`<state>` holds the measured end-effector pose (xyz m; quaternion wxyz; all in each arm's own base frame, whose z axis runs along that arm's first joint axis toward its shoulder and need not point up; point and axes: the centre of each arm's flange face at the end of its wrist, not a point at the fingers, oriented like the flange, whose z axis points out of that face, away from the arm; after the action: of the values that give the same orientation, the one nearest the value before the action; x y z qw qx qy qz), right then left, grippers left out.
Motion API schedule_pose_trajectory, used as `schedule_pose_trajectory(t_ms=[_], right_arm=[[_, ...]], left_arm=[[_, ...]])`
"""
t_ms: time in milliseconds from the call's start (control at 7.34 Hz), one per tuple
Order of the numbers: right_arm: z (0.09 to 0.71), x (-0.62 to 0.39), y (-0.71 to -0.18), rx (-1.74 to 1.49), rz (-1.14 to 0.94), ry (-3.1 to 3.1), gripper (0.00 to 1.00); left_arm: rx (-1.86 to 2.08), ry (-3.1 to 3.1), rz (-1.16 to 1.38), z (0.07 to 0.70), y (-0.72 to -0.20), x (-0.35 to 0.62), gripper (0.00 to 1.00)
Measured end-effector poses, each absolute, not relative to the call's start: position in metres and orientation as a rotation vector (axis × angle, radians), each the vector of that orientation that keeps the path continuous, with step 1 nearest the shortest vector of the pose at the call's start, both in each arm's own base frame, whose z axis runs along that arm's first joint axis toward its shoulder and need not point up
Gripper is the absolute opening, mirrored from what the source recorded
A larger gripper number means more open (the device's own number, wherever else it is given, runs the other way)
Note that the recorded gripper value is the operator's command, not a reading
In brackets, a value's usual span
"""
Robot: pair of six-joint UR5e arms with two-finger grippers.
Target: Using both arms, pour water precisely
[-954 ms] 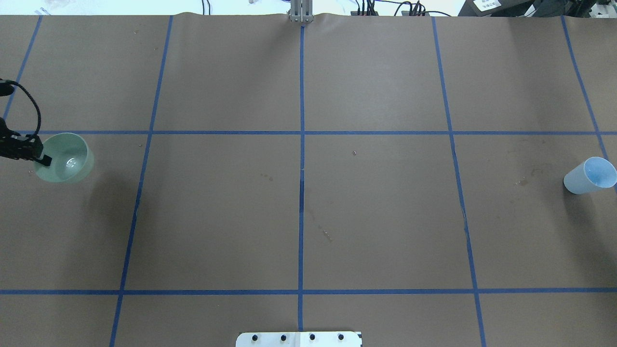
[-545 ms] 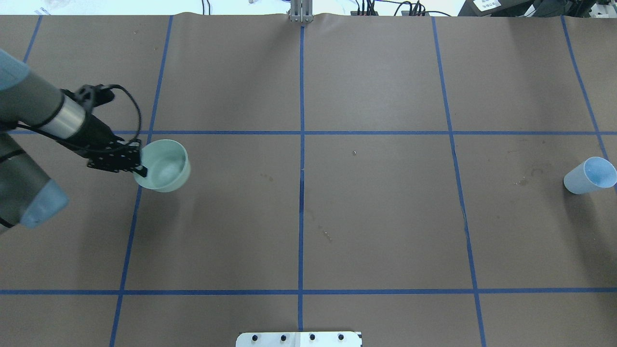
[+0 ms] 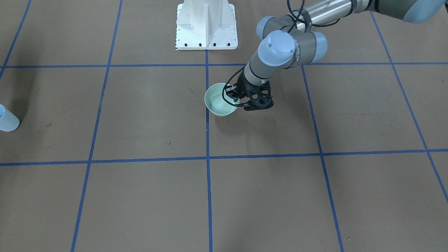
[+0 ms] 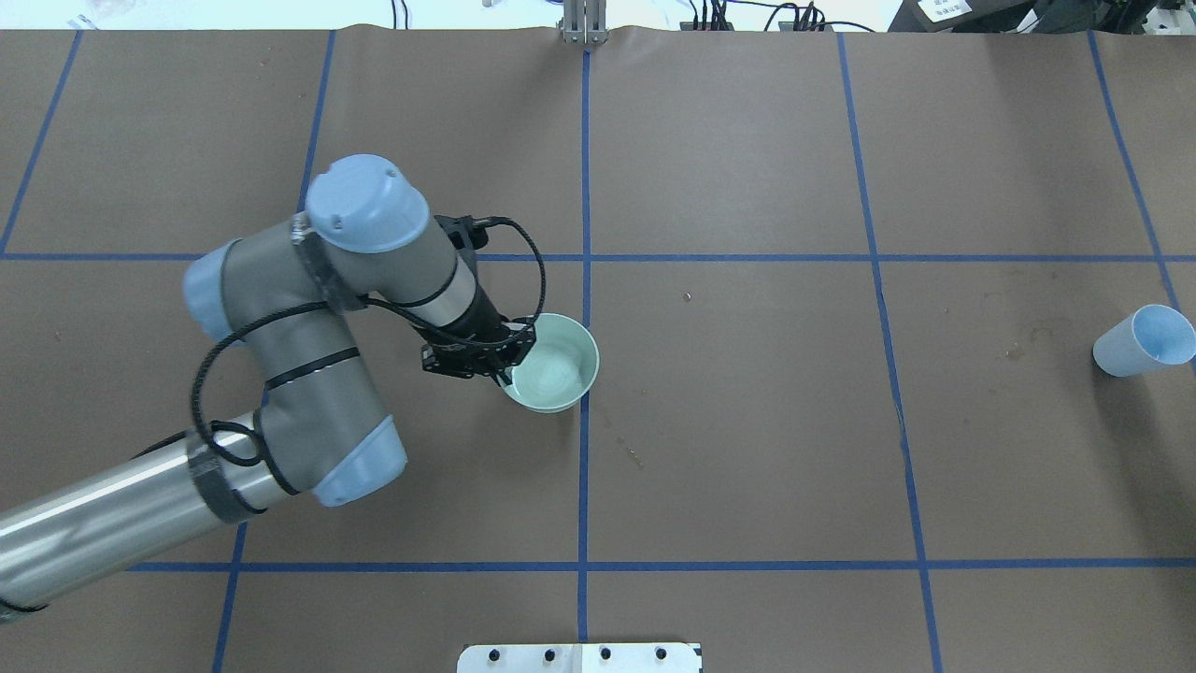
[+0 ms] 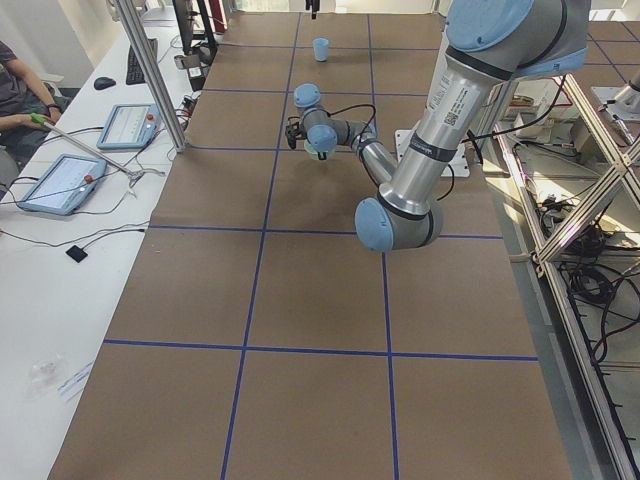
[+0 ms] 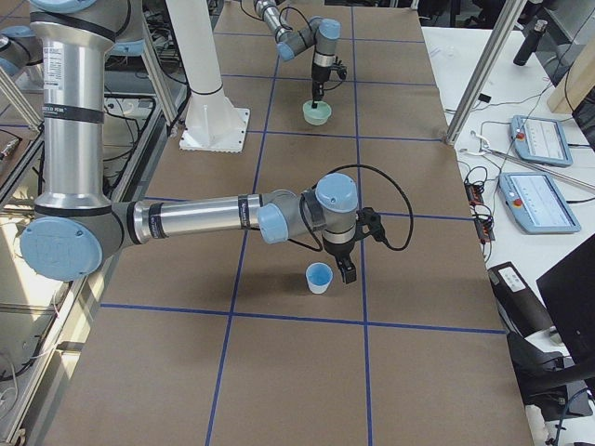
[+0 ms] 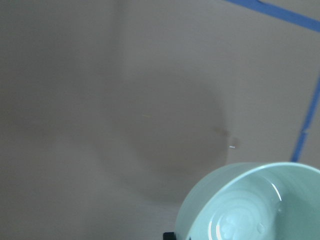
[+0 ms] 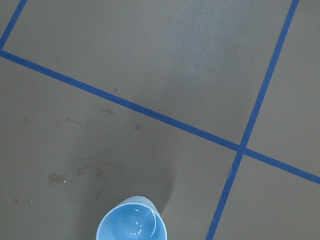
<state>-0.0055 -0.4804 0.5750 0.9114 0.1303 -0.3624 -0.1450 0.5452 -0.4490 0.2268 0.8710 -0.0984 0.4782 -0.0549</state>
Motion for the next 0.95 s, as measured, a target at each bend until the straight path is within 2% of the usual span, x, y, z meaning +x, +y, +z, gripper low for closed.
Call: schedule_pose_trajectory(t_ms=[409, 954], right_arm=[[0.576, -0.003, -0.480, 0.270, -0.293, -0.746, 1.00], [0.575, 0.001, -0.480, 0.272, -0.287, -0.746, 1.00]], left_arm=[[-0.194, 0.976, -0.115, 0.204, -0.454, 0.585, 0.00], [-0.194, 0.966, -0.117, 0.207, -0.459, 0.593, 0.00]])
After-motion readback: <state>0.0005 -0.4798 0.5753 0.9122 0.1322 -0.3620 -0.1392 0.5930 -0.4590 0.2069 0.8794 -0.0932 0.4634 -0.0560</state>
